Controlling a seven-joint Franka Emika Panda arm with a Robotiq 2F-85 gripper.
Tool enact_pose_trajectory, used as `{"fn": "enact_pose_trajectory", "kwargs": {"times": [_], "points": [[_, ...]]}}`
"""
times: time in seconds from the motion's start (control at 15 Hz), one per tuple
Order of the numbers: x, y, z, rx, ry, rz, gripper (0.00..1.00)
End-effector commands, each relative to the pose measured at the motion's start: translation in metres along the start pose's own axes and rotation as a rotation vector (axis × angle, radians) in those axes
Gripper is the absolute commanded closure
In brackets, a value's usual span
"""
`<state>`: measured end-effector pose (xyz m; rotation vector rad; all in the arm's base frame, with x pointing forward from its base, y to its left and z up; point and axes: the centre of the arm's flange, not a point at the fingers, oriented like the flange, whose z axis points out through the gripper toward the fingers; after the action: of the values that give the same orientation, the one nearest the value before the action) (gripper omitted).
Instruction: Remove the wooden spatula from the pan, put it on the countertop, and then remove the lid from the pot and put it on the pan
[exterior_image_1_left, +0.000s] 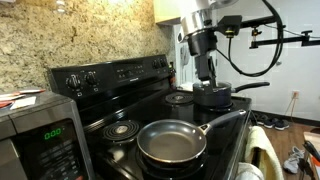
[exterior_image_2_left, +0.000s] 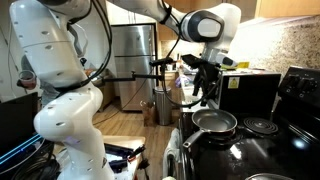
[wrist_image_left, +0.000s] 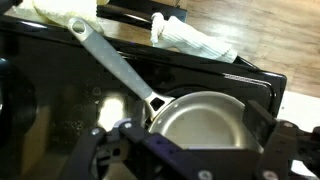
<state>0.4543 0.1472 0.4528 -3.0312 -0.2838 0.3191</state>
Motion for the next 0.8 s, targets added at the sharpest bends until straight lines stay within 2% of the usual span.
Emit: {"fn": "enact_pose_trajectory", "kwargs": {"times": [0.0, 0.07, 0.33, 0.73], "points": [[-0.003, 0.0, -0.002, -0.001, 0.006, 0.007, 0.0], [0.002, -0.005, 0.004, -0.03, -0.005, -0.001, 0.0], [0.025, 0.024, 0.002, -0.159, 0.099, 0.127, 0.0], [0.043, 0.077, -0.013, -0.228, 0.151, 0.264, 0.0]]}}
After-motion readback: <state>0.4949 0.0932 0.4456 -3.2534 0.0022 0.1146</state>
